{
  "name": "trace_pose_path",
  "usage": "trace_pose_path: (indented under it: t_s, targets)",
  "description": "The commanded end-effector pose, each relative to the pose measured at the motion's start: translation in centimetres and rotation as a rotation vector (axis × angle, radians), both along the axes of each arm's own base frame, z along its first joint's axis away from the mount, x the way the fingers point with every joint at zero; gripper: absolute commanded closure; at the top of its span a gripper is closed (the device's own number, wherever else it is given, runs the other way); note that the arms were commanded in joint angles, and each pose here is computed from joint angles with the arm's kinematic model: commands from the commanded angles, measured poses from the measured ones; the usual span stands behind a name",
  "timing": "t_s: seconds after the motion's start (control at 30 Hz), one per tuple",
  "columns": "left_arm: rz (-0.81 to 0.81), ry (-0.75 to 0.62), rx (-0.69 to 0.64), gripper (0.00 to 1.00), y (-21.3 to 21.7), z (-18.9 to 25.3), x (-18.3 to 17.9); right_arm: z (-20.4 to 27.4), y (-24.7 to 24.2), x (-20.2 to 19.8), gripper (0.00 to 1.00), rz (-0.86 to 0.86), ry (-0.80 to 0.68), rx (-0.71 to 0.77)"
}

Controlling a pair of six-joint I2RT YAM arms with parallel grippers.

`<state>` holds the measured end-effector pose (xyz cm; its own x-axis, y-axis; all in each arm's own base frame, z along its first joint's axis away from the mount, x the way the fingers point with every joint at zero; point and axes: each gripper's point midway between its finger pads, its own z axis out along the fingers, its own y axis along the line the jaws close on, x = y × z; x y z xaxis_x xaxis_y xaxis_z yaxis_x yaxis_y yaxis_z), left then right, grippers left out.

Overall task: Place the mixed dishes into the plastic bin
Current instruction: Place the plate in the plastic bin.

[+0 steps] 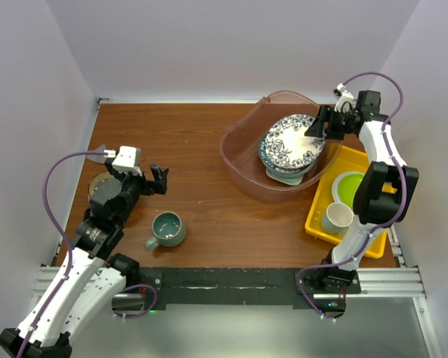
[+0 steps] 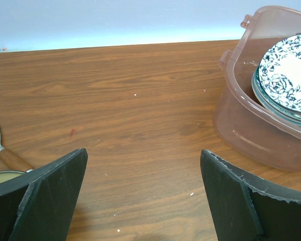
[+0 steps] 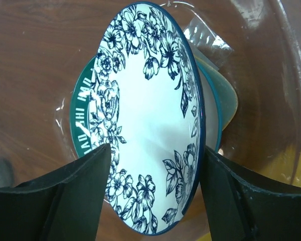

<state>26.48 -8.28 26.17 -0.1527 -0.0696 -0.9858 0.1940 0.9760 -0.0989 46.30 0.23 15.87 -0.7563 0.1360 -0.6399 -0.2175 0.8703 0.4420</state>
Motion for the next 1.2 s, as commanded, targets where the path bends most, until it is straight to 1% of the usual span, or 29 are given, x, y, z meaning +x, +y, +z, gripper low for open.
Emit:
trace_pose_path:
  t_s: [0.0, 0.17, 0.43, 0.63, 0.77, 0.93, 0.97, 1.0, 1.07, 1.1, 1.17]
  targets:
    - [0.023, -0.048, -0.005, 0.00, 0.4, 1.1, 0.3, 0.1, -4.9, -0.7, 0.25, -0.098, -0.002, -0.176]
    - [0.023, -0.045, -0.003, 0.00, 0.4, 1.0, 0.3, 0.4, -5.0, -1.1, 0.22, -0.095, -0.012, -0.195]
    - [0.026, -0.046, -0.005, 0.00, 0.5, 1.1, 0.3, 0.7, -4.9, -1.5, 0.21, -0.087, -0.020, -0.200]
    - [0.026, -0.045, -0.004, 0.00, 0.5, 1.0, 0.4, 2.6, -4.1, -2.4, 0.21, -0.058, -0.067, -0.203]
    - [0.029, -0.044, -0.002, 0.00, 0.5, 1.0, 0.4, 5.2, -2.5, -3.9, 0.21, -0.005, -0.142, -0.184]
    - [0.034, -0.041, -0.002, 0.00, 0.6, 0.9, 0.4, 7.7, 1.1, -5.9, 0.21, 0.079, -0.257, -0.095]
    - [0.034, -0.038, -0.002, 0.00, 0.6, 0.8, 0.5, 7.4, 2.1, -6.7, 0.21, 0.109, -0.257, -0.065]
    - [0.035, -0.038, -0.002, 0.00, 0.6, 0.8, 0.5, 8.5, 2.7, -7.3, 0.21, 0.127, -0.297, -0.065]
    - [0.039, -0.035, -0.002, 0.00, 0.6, 0.8, 0.6, 8.7, 3.3, -8.2, 0.20, 0.158, -0.319, -0.064]
    - [0.043, -0.033, -0.002, 0.00, 0.7, 0.8, 0.6, 9.6, 3.8, -9.0, 0.20, 0.181, -0.349, -0.060]
    - [0.047, -0.025, -0.006, 0.00, 0.7, 0.8, 0.5, 9.6, 4.3, -10.0, 0.20, 0.207, -0.365, -0.057]
